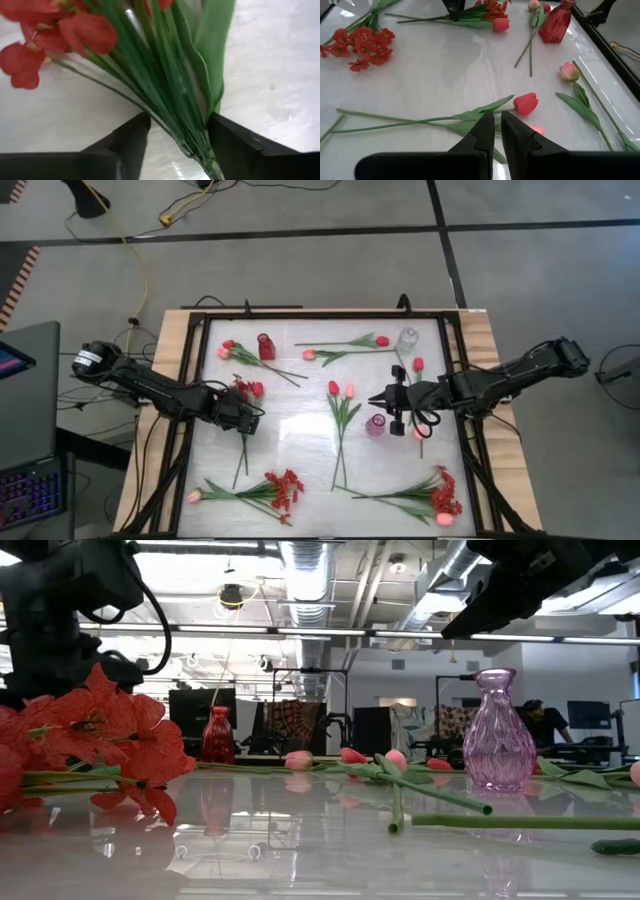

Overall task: Sort flowers into vase by color
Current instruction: Put the orange flowers into the red flower vase

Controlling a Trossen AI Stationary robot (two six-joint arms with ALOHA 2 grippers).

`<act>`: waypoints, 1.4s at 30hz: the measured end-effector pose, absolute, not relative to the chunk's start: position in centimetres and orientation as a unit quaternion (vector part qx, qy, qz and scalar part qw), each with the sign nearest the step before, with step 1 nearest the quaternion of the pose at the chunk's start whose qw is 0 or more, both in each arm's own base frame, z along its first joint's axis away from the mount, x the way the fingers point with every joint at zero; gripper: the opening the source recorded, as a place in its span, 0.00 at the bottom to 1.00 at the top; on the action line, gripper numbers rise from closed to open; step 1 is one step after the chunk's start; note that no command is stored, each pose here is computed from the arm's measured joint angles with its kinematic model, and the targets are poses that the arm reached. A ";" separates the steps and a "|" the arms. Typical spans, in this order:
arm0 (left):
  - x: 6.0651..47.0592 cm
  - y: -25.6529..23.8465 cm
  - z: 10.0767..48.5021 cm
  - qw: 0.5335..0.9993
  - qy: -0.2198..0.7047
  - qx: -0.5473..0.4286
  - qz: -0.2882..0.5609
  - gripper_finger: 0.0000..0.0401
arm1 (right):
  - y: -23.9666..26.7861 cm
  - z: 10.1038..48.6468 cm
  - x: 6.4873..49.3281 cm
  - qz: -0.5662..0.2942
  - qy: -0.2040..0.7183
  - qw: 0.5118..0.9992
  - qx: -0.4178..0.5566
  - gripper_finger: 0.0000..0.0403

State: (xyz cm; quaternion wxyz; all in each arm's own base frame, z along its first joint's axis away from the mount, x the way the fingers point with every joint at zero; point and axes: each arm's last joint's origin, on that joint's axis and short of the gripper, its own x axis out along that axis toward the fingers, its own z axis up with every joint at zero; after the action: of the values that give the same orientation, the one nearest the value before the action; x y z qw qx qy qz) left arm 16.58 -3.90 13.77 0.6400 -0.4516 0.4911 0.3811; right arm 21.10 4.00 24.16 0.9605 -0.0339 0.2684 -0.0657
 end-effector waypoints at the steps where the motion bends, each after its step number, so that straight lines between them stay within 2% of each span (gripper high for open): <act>1: 16.5 -3.9 13.8 0.641 0.493 -0.449 0.380 0.43 | 4.0 24.2 21.1 -0.066 0.268 0.961 -0.034 0.15; 8: 16.5 -3.8 14.2 0.661 0.500 -0.428 0.359 0.16 | 4.0 24.2 21.1 -0.066 0.264 0.962 -0.033 0.15; 13: 17.1 -3.8 16.4 0.707 0.459 -0.426 0.329 0.03 | 4.0 24.2 21.1 -0.065 0.264 0.962 -0.033 0.15; 16: 17.2 -3.8 17.8 0.728 0.437 -0.428 0.310 0.02 | 4.0 24.2 21.1 -0.066 0.264 0.962 -0.032 0.15; 22: 16.6 -3.6 19.9 0.764 0.402 -0.429 0.265 0.06 | 4.0 24.3 21.2 -0.065 0.261 0.962 -0.031 0.15; 28: 16.3 -3.3 20.9 0.806 0.364 -0.391 0.256 0.07 | 4.0 24.3 21.2 -0.065 0.259 0.963 -0.031 0.15; 37: 17.7 -2.1 23.6 0.892 0.227 -0.329 0.213 0.06 | 4.1 24.6 21.3 -0.065 0.245 0.967 -0.026 0.15; 42: 18.9 -0.6 25.8 0.942 0.126 -0.248 0.187 0.04 | 4.1 24.7 21.4 -0.065 0.240 0.968 -0.025 0.15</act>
State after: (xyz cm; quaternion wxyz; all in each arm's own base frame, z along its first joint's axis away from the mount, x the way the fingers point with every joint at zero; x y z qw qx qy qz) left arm 18.88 -0.63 25.83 0.9419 -0.2483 0.1263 0.1874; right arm 21.39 4.08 24.66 0.9683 -0.0246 0.2398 -0.0647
